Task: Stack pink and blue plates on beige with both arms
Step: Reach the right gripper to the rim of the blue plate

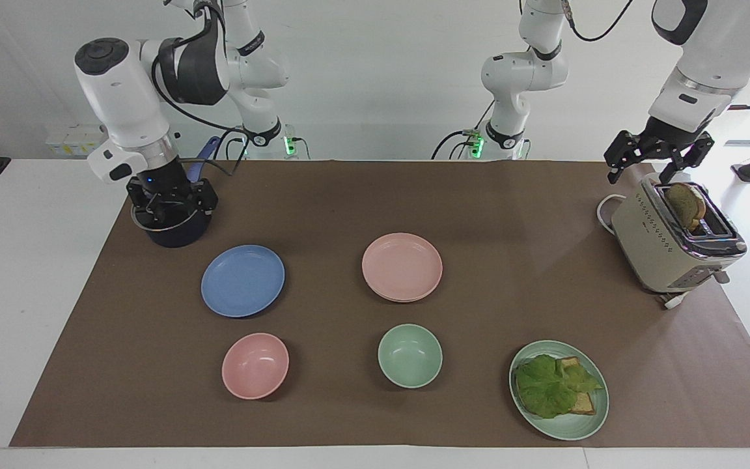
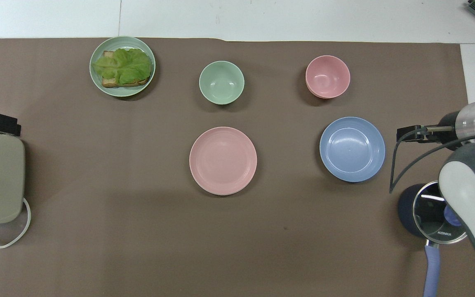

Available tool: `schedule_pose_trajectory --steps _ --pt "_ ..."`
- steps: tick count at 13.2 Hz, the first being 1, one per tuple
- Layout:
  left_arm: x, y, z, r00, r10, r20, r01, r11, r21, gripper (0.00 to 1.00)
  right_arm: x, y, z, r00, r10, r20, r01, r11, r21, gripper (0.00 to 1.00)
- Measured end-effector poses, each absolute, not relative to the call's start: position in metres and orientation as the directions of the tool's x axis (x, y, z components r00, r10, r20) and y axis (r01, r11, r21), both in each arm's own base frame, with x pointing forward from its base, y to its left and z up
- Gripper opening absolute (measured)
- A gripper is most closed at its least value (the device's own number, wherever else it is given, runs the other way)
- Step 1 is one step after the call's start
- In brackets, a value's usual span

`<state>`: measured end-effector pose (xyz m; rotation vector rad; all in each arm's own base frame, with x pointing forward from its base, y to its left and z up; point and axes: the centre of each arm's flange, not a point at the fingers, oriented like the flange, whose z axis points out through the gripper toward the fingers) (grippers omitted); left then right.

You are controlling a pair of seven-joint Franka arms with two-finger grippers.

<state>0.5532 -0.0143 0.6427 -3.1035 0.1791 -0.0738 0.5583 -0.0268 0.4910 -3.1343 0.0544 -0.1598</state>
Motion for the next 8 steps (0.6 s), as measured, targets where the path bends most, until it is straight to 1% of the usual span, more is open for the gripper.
schedule_pose_trajectory --steps 3,5,8 --pt "0.553 -0.014 0.643 0.992 -0.116 0.045 -0.114 -0.993 -0.035 1.00 0.559 -0.056 0.431 0.992 -0.022 0.124 -0.012 -0.997 -0.081 1.00" --pt "0.553 -0.014 0.643 0.992 -0.116 0.045 -0.114 -0.993 -0.035 1.00 0.568 -0.060 0.406 0.991 -0.002 0.137 0.014 -0.993 -0.120 1.00" --pt "0.553 -0.014 0.643 0.992 -0.116 0.044 -0.114 -0.993 -0.035 1.00 0.577 -0.072 0.374 0.987 0.026 0.156 0.047 -0.990 -0.132 1.00"
